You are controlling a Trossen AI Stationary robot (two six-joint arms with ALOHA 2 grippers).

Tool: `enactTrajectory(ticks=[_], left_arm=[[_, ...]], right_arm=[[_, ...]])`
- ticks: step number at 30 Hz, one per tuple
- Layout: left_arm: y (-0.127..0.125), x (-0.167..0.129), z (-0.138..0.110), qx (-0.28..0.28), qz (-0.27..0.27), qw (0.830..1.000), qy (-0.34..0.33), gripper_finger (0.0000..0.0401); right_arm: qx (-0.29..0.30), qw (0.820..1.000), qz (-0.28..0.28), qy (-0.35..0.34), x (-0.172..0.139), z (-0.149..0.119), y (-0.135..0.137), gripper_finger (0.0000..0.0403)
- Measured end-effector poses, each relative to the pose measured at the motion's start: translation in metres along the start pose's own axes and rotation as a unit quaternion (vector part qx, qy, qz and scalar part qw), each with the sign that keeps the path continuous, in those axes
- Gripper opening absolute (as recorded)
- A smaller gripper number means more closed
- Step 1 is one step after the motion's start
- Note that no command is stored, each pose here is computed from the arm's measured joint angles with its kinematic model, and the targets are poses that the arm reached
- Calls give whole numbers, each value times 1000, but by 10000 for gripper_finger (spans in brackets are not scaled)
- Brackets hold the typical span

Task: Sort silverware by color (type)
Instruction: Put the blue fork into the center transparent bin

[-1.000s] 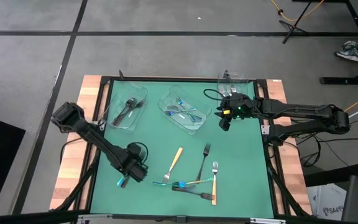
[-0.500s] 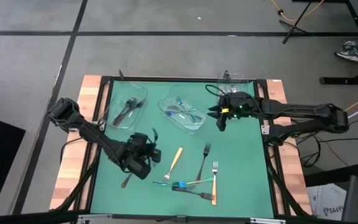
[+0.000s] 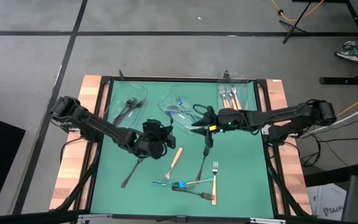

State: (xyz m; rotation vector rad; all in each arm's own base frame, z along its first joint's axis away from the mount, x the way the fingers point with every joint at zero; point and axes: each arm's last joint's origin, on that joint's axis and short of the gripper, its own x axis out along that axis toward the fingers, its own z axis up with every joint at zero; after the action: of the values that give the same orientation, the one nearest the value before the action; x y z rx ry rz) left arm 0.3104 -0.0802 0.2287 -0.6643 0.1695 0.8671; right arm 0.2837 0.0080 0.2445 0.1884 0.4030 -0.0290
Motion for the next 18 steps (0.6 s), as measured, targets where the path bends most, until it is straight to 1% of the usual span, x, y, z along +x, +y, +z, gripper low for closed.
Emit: enactTrajectory(ticks=[3,8,10,14,18], left_arm=[[0,7,6,-6,2,1000,-10,7],[2,15,12,-16,12,1000,-18,7],[3,17,14,-20,15,999,-23,7],[3,20,18,-31,21,999,-38,7],[2,22,20,-43,18,998,-47,7]], right_arm=[[-4,1000,4,-10,15,-6,6,115],[-18,999,-20,-43,34,-13,13,115],[-18,997,-27,-64,41,-13,13,115],[-16,996,-32,-82,51,-18,13,115],[-14,994,-59,-87,59,-23,11,115]])
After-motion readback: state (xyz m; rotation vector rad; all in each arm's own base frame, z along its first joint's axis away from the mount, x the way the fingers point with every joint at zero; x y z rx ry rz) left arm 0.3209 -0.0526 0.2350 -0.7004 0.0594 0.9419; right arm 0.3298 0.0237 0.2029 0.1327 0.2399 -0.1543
